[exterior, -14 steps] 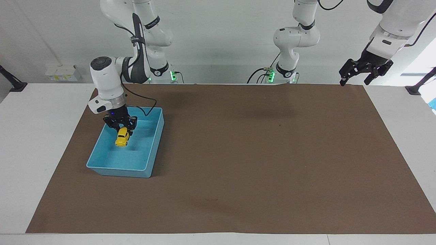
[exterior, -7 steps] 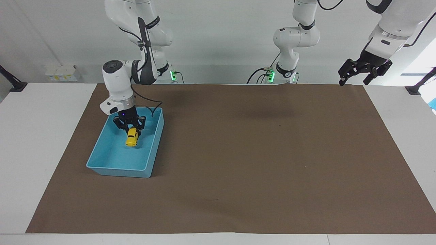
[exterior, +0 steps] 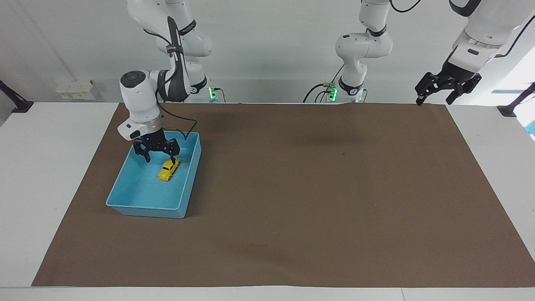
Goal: Wind up and store yellow beetle car
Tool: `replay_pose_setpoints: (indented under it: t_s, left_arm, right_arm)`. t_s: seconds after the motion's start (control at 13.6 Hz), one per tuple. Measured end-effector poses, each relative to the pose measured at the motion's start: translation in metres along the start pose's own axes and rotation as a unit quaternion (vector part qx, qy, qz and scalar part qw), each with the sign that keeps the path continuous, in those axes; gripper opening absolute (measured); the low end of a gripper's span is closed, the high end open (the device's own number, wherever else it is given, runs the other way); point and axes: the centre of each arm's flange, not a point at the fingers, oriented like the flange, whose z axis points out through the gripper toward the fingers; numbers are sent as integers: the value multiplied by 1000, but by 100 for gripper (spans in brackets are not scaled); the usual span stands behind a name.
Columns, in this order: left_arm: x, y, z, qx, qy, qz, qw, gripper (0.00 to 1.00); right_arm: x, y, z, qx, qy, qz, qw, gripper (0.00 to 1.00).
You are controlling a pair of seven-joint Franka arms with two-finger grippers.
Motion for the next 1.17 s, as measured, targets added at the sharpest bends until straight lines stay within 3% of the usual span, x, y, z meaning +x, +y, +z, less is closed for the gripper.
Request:
replay_pose_setpoints:
  t_s: [0.51,1.17]
  left_arm:
    - [0,0,0,0,0,0,1000,100]
    - [0,0,0,0,0,0,1000,100]
  right_arm:
    - [52,21,-113,2,-54,30,998,100]
    - [60,17,-240,18,-117,91,989,100]
